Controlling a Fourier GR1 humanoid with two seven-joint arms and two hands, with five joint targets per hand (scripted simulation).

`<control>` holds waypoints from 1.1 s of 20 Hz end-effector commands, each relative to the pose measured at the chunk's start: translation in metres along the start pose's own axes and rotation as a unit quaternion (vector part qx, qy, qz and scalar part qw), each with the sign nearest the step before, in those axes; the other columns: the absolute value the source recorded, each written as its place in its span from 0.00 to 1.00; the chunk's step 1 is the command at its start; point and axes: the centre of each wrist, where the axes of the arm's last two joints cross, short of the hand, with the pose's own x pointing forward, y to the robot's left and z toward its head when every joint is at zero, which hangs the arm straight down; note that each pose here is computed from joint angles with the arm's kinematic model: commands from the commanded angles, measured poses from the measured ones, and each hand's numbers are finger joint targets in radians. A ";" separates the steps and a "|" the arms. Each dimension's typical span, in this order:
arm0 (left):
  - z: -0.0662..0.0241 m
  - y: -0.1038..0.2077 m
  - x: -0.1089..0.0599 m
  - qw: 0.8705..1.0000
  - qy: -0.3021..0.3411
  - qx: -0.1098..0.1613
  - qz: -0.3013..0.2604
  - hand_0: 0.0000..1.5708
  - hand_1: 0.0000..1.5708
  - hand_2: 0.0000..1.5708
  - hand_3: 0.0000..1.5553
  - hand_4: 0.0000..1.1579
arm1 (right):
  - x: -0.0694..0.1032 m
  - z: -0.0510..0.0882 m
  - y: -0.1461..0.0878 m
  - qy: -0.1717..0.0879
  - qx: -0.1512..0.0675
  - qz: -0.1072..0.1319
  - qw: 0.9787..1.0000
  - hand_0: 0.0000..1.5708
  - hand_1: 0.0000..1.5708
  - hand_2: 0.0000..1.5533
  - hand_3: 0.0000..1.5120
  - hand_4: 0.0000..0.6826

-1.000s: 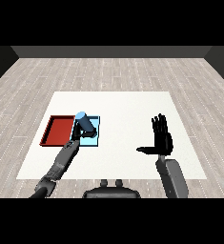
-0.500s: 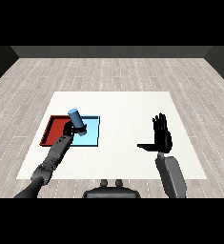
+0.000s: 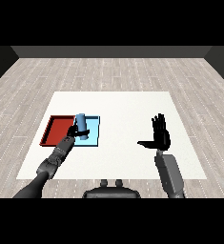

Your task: Pick the blue can and put it in the blue box

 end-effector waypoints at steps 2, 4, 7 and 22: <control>0.0098 -0.021 -0.017 0.998 0.051 -0.032 -0.036 0.96 0.96 0.89 0.35 0.74 | 0.000 -0.010 -0.001 0.001 -0.007 0.000 1.000 0.00 0.00 0.00 0.00 0.00; 0.0099 -0.018 -0.024 0.996 0.072 -0.045 -0.002 1.00 1.00 0.91 0.00 0.67 | -0.010 0.005 -0.009 -0.004 -0.003 -0.008 1.000 0.00 0.00 0.00 0.00 0.00; 0.0180 -0.023 -0.048 0.996 0.077 -0.047 -0.023 0.92 0.92 0.88 0.00 0.45 | -0.001 -0.003 -0.015 -0.014 0.003 0.002 1.000 0.00 0.00 0.00 0.00 0.00; 0.0029 -0.006 0.025 0.968 -0.159 0.160 0.109 0.00 0.00 0.00 0.00 0.00 | -0.007 0.005 0.011 -0.006 0.009 -0.030 0.999 0.00 0.00 0.00 0.00 0.00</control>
